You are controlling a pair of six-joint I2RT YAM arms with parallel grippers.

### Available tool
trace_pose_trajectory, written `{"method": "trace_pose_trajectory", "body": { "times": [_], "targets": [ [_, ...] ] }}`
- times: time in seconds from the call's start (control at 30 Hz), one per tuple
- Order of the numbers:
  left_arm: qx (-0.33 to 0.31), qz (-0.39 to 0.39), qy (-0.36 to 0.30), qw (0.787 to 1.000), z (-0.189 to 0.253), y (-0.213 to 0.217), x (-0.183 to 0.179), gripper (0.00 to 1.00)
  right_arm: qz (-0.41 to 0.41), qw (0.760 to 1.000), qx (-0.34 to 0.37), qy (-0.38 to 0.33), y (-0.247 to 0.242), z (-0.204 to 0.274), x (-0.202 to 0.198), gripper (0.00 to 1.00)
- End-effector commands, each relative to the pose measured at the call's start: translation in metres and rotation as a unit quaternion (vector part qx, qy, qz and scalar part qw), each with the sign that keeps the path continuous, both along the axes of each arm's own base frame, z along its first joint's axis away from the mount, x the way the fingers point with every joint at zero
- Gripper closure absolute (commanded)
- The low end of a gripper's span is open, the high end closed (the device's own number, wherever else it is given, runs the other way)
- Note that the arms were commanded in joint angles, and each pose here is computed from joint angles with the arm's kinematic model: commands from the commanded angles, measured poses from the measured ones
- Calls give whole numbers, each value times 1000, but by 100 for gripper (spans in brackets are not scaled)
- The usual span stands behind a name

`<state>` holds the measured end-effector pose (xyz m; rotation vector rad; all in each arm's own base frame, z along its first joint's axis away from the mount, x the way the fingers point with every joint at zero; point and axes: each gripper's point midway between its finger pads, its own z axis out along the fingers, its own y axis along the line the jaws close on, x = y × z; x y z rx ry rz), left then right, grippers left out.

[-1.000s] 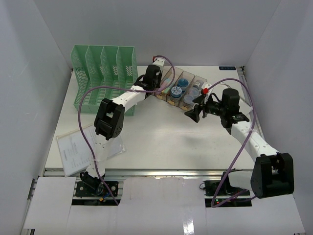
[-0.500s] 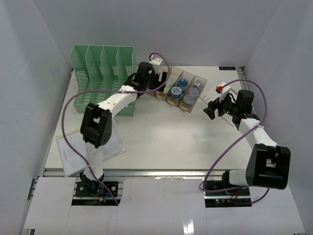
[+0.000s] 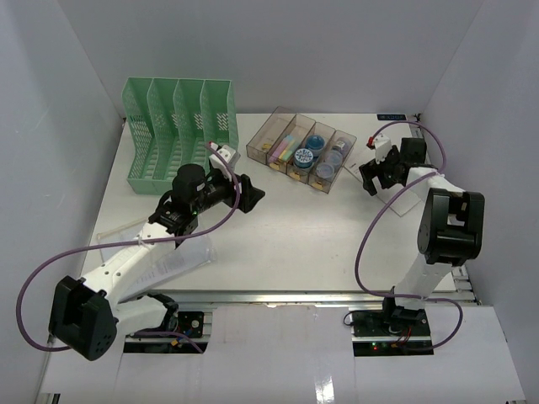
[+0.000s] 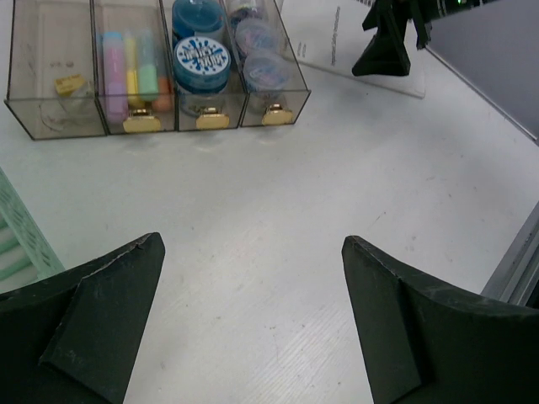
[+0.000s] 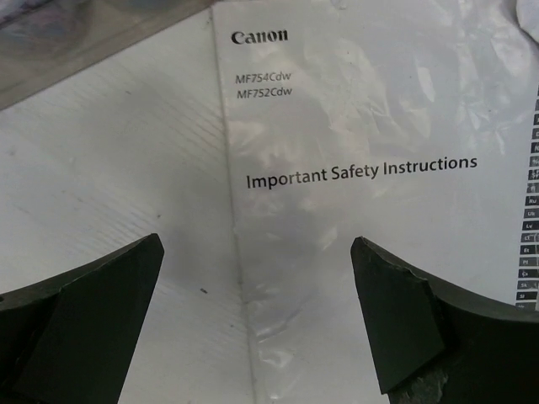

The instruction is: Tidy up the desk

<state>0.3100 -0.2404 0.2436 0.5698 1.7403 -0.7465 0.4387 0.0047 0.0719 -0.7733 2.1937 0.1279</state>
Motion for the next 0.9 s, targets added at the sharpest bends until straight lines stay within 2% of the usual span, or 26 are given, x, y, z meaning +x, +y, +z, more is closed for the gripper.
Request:
{"method": "trace_pose_trajectory", "body": {
  "times": [0.0, 0.43, 0.53, 0.8, 0.87],
  "targets": [
    [-9, -6, -19, 1000, 8, 6, -11, 2, -4, 998, -29, 49, -10, -16, 7, 2],
    [-9, -10, -32, 999, 15, 9, -17, 2, -7, 995, -48, 92, -16, -56, 18, 15],
    [-10, -15, -30, 999, 14, 7, -18, 2, -1, 993, -56, 102, -17, -64, 12, 24],
    [-18, -34, -24, 999, 14, 1, -22, 2, 16, 987, -80, 138, -22, -81, -12, 63],
    [-21, -41, -22, 999, 12, -1, -24, 2, 21, 985, -80, 150, -21, -85, -22, 67]
  ]
}}
